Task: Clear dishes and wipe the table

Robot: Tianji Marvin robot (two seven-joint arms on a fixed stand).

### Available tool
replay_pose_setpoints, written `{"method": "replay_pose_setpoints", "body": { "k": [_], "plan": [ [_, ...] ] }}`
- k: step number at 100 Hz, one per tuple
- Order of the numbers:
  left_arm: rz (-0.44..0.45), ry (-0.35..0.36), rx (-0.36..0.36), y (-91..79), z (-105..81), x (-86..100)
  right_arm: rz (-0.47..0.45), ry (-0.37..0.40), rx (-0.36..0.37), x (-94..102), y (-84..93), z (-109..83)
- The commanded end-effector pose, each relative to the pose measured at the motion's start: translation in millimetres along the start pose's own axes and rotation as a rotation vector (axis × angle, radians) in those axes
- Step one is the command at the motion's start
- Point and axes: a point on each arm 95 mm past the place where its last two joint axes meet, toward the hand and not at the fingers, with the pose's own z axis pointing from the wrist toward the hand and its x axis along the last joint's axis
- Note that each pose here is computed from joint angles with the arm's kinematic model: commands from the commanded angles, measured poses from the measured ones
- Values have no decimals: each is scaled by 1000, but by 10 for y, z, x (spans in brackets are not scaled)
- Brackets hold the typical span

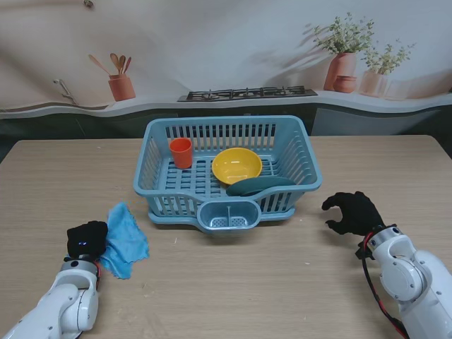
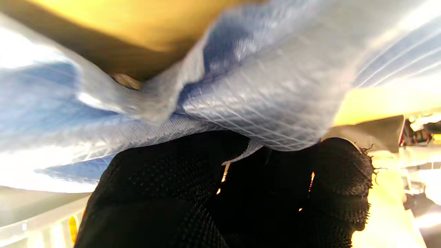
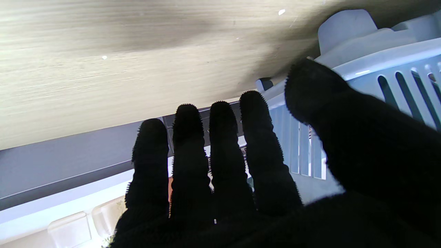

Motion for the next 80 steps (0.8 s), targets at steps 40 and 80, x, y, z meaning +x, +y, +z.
{"method": "replay_pose_setpoints", "body": {
  "k": [40, 80],
  "plan": [
    [24, 66, 13, 72, -317, -126, -4, 10, 18, 21, -17, -3],
    [46, 170, 93, -84, 226, -188, -2, 0, 20, 27, -29, -3]
  ]
}}
